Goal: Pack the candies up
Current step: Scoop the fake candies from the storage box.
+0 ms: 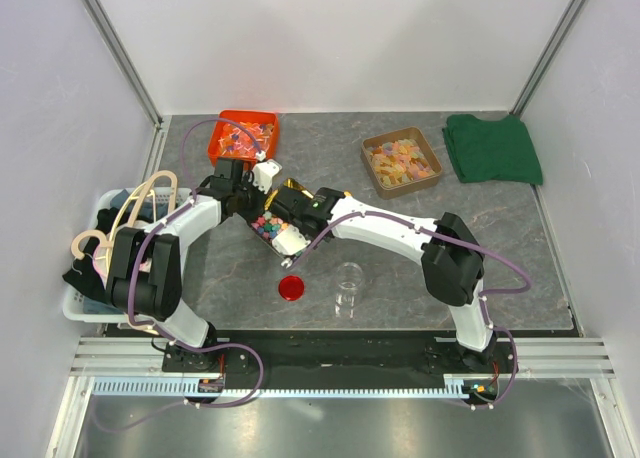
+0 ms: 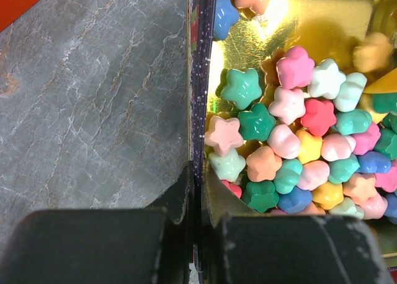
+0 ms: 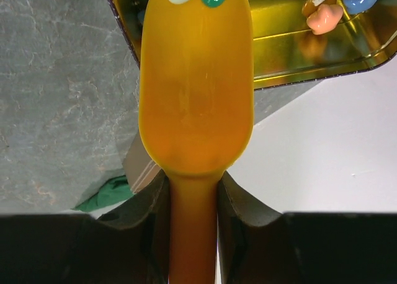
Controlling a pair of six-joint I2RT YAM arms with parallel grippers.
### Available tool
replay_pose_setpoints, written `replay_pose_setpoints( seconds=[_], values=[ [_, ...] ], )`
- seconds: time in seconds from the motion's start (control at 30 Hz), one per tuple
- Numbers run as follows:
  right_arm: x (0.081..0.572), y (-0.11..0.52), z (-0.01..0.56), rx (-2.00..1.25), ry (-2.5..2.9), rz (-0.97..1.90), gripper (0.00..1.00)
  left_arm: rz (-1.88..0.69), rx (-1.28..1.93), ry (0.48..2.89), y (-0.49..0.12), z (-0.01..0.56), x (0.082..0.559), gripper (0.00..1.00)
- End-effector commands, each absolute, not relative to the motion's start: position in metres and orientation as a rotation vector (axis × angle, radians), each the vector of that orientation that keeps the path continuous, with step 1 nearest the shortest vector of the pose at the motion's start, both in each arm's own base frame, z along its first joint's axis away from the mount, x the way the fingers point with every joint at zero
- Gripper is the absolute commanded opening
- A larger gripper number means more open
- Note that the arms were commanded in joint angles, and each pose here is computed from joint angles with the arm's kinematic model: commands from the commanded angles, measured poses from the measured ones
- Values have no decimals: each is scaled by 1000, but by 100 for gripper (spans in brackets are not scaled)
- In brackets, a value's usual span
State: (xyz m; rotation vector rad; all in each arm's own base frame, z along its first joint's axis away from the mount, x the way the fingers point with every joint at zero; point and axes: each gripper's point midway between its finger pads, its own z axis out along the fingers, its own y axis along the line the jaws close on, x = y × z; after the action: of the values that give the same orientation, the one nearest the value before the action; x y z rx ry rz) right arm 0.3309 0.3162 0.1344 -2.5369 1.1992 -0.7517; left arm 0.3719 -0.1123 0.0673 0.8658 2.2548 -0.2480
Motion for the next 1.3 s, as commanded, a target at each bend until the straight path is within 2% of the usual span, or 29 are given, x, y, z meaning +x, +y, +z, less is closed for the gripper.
replay_pose_setpoints(
  seconds=[0.0,0.63,1.03,1.27],
  values=[
    [318,325,101,-2584,1275,-553,0,-385,888,1992,-148,125,392,2],
    [321,343,83,-2515,1371,-508,0,-359,852,2023,-143,119,395,2],
    [297,362,79,-2432,1558,-161,0,-349,846,2053,-141,111,394,2],
    [301,354,82,-2325,1715,37,0,-351,848,2060,-140,107,393,2]
  ],
)
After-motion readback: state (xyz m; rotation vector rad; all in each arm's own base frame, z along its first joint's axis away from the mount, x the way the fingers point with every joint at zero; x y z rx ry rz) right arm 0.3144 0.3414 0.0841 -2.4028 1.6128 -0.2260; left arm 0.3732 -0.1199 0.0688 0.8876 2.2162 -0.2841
